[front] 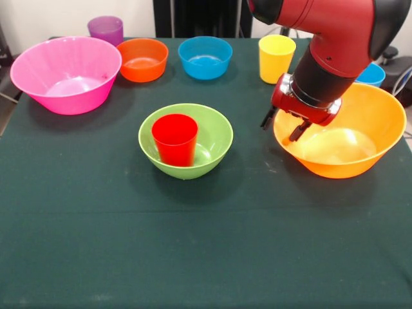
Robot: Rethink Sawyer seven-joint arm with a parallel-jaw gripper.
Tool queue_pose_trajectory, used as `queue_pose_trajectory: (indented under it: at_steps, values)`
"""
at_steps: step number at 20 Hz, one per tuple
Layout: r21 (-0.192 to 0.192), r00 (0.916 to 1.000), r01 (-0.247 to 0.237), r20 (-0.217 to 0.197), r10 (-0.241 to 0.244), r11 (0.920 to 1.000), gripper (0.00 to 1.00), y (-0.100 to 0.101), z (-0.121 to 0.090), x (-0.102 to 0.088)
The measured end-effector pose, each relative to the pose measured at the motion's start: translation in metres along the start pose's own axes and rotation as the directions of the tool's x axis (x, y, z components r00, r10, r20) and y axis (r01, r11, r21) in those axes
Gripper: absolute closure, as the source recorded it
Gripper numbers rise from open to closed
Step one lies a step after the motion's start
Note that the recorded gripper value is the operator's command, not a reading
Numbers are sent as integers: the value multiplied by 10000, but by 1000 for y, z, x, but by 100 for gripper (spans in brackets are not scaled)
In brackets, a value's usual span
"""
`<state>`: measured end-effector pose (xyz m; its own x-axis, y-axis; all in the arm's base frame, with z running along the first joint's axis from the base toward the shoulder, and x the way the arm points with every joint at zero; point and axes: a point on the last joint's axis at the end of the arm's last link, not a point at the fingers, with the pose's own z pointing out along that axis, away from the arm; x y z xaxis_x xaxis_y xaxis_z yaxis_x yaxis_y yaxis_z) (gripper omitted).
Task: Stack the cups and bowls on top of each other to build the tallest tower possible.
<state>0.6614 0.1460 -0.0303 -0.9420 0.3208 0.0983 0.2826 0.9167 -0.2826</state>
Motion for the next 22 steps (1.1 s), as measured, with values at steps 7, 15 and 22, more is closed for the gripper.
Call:
queue_pose_trajectory:
  at_steps: [7, 15, 22]
  values:
    - [35, 10000, 6, 21, -6, 10000, 0, 0, 0, 0]
    - [141, 9999, 45, 95, -46, 9999, 0, -1, -3, 1]
    - [132, 9999, 31, 99, -32, 9999, 0, 0, -3, 1]
